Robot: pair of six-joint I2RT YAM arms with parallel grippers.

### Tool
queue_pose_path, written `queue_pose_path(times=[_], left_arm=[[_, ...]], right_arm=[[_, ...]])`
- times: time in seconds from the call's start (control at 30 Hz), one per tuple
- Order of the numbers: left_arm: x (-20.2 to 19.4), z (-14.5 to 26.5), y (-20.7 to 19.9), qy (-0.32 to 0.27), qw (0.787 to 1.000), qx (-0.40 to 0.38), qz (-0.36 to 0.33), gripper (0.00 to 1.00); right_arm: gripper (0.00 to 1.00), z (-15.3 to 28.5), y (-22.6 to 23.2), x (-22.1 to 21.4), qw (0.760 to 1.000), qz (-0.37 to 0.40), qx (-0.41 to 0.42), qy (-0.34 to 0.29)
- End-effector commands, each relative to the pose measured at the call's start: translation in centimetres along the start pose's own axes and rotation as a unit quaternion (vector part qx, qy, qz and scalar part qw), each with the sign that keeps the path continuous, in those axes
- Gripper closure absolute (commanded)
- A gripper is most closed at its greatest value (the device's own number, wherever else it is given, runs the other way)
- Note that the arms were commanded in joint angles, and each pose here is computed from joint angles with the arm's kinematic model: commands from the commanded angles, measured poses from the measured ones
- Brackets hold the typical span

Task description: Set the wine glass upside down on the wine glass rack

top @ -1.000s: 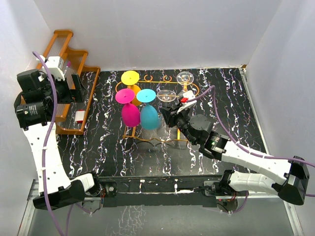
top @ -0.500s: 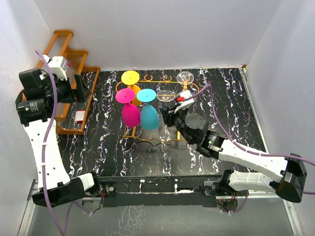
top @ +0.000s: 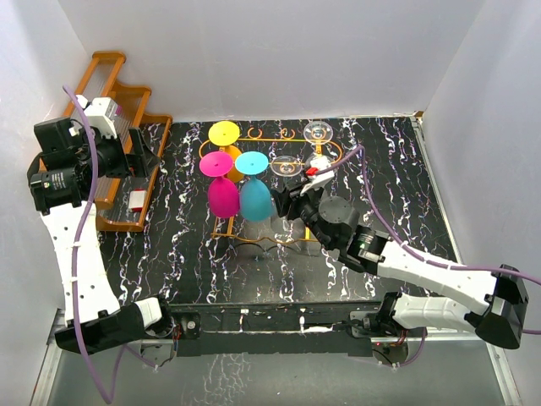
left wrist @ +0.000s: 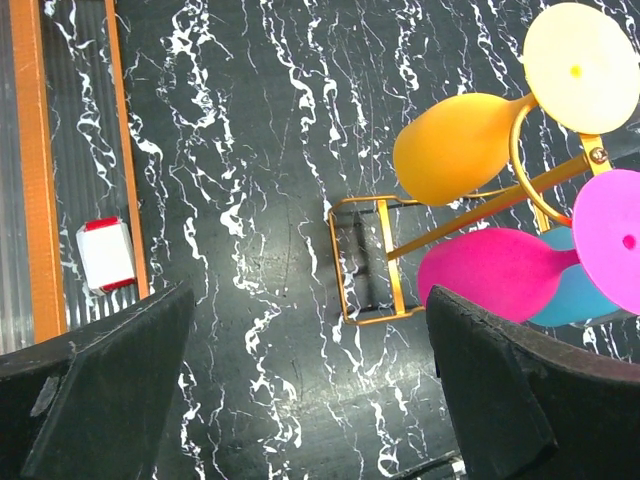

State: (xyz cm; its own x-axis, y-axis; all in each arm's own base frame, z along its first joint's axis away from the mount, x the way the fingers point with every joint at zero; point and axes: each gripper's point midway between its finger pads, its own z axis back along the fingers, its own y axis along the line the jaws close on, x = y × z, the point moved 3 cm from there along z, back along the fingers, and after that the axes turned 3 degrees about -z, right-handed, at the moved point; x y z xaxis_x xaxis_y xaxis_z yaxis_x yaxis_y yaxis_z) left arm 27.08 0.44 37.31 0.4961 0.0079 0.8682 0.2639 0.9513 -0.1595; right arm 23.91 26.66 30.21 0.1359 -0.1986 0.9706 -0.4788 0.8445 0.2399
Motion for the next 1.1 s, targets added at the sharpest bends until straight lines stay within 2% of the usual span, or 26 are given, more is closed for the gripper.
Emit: queue_pose_path(times=[0.0,0.27,0.43,0.47,0.5,0.53,0.83,1.07], left_arm=[[0.9,1.0,-1.1,-0.011,1.000,-0.019,-0.001,0.03],[1.0,1.6,-0.8,-0.017,1.000,0.005,-0.002,0.03],[0.7,1.6,-0.9,-0.004,1.000,0.001,0.005,0.03],[0.8,1.8,-1.1,-0.002,1.000,-0.002,0.006,0.03],[0.9,2.0,-1.2,-0.002,1.000,-0.003,0.004,0.03],[1.1,2.3,-1.4,-0.006,1.000,-0.003,0.000,0.03],[0.9,3.0,-1.1,0.008,1.000,0.016,-0.001,0.03],[-0.3,2.1,1.8,0.038,0.994,0.100,0.027,0.03]], right_arm=[[0.54,1.1,0.9,3.1,0.999,-0.040,0.017,-0.032],[0.31,3.0,1.0,1.6,0.998,-0.049,0.043,-0.008],[0.22,4.2,0.7,0.9,0.997,-0.052,0.053,0.003],[0.16,4.5,0.6,0.9,0.997,-0.051,0.053,0.005],[0.04,4.8,0.5,0.9,0.997,-0.052,0.054,0.005],[0.02,5.1,0.3,0.9,0.997,-0.053,0.055,0.005],[0.01,7.7,-0.2,0.6,0.994,-0.070,0.083,0.013],[0.01,10.4,-0.1,-0.2,0.987,-0.082,0.124,0.053]])
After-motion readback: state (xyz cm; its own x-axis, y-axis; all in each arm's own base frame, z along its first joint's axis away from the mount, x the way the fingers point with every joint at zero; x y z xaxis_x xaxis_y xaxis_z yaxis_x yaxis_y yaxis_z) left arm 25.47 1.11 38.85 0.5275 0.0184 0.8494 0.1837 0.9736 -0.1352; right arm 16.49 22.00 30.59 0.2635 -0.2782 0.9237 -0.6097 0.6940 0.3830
